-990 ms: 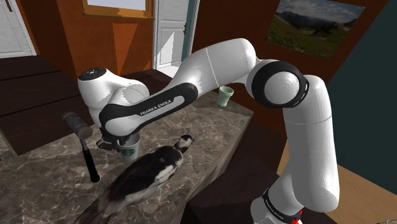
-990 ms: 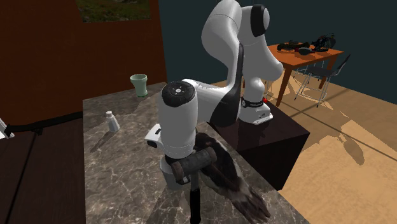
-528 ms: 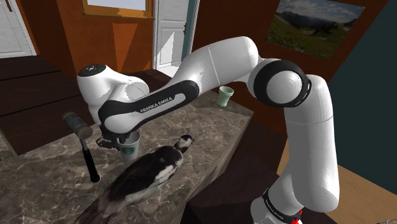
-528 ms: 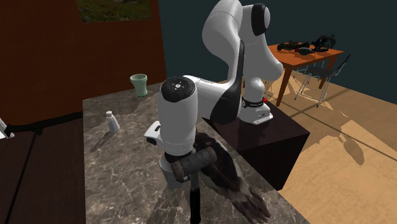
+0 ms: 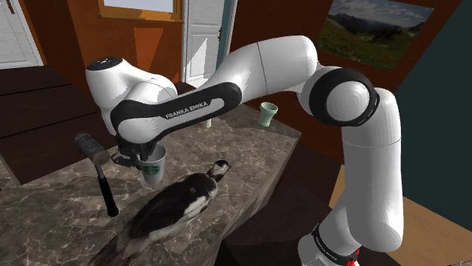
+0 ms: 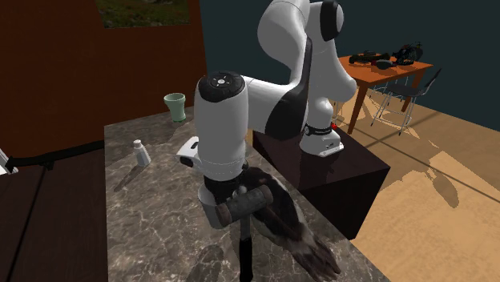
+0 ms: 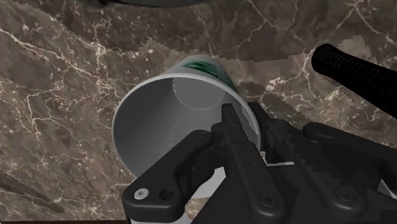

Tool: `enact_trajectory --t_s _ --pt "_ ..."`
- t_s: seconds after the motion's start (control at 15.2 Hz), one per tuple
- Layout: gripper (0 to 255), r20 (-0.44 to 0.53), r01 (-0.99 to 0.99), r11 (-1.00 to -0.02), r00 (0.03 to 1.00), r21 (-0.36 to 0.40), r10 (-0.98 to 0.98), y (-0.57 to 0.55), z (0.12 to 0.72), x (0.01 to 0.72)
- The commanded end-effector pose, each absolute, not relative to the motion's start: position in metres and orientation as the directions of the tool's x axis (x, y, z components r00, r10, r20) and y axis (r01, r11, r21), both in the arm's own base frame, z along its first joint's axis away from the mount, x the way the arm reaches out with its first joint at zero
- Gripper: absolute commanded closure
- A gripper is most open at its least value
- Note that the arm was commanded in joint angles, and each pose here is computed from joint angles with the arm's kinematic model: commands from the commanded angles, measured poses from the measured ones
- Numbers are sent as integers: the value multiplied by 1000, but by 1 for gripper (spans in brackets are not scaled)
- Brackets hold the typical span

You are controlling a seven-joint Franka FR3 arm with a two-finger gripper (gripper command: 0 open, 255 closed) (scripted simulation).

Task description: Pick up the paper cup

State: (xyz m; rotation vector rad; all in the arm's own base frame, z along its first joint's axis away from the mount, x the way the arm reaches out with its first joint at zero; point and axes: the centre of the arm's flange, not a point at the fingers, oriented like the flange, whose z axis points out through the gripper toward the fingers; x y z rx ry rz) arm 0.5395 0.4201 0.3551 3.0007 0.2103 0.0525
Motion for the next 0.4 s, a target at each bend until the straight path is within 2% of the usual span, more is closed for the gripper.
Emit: enact_trajectory --t_s 0.0,0.33 --pt "255 26 137 -981 990 135 141 420 366 539" --pt "255 26 137 -981 990 135 141 420 382 539"
